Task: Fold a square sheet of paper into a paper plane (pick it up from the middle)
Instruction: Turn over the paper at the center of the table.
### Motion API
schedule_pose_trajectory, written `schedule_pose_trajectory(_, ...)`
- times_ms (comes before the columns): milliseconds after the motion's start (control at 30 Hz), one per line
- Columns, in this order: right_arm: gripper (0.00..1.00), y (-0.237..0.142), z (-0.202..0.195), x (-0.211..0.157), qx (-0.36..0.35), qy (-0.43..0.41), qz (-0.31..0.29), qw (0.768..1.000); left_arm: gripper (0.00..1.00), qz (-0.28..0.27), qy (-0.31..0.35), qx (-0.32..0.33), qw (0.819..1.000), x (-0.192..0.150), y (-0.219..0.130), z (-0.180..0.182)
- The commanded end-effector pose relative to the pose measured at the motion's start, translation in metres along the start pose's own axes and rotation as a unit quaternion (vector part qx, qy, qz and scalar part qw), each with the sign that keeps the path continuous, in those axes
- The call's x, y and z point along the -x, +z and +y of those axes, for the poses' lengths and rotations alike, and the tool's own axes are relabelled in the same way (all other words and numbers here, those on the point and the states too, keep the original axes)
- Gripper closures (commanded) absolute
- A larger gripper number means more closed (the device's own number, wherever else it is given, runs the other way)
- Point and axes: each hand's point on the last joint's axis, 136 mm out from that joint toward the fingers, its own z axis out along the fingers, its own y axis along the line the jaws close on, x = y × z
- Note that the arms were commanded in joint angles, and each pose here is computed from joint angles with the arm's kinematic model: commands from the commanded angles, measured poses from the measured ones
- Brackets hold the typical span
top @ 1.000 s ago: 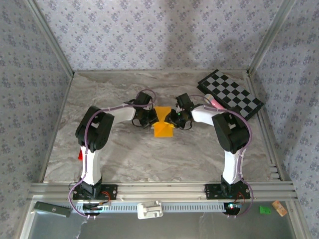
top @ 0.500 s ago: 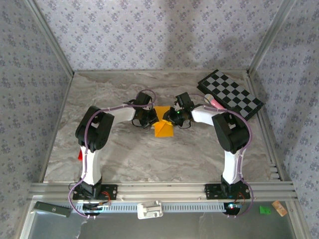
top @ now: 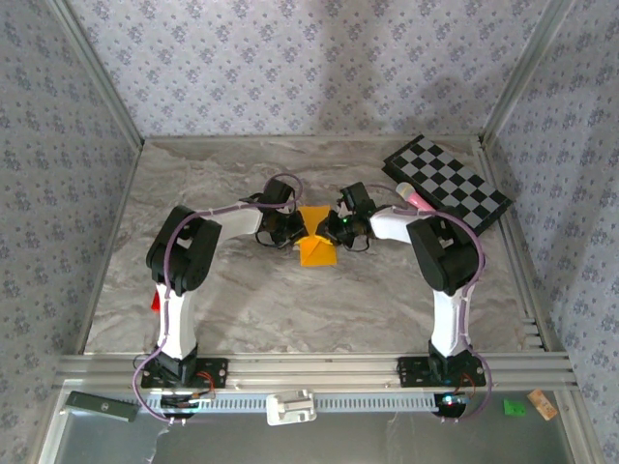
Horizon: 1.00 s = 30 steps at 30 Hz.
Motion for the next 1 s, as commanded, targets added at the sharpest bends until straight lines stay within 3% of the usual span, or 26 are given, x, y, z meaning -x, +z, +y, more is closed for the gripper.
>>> schedule_pose_trajectory(0, 0.89, 0.002, -0.002, -0.003, -0.002, -0.013, 0.005, 1.000, 0.90, -0.001, 0.003, 0.026, 1.000, 0.001, -0.013, 0.012)
schedule_pose_trajectory(100, 0.93, -0.008, 0.011, 0.004, 0.018, -0.038, -0.006, 0.999, 0.83, -0.028, 0.019, 0.006, 0.999, 0.018, -0.043, 0.001)
schedule_pose_trajectory(267, 0.95, -0.032, 0.040, 0.019, 0.072, -0.074, -0.030, 0.994, 0.59, -0.073, 0.029, -0.049, 0.996, 0.037, -0.098, -0.011)
schedule_pose_trajectory(500, 0.95, -0.062, 0.085, 0.029, 0.166, -0.081, -0.035, 0.982, 0.24, -0.067, 0.025, -0.179, 0.981, 0.026, -0.126, -0.036)
schedule_pose_trajectory(600, 0.95, -0.074, 0.102, 0.030, 0.203, -0.080, -0.034, 0.975, 0.15, -0.057, 0.024, -0.235, 0.970, 0.018, -0.132, -0.050)
schedule_pose_trajectory(633, 0.95, -0.077, 0.107, 0.030, 0.213, -0.080, -0.033, 0.973, 0.07, -0.056, 0.021, -0.246, 0.967, 0.016, -0.134, -0.053)
schedule_pose_trajectory(733, 0.95, -0.085, 0.120, 0.031, 0.237, -0.078, -0.029, 0.968, 0.02, -0.051, 0.017, -0.259, 0.964, 0.011, -0.135, -0.059)
schedule_pose_trajectory(967, 0.94, -0.101, 0.138, 0.037, 0.287, -0.058, -0.013, 0.956, 0.04, -0.036, 0.003, -0.316, 0.948, 0.008, -0.132, -0.081)
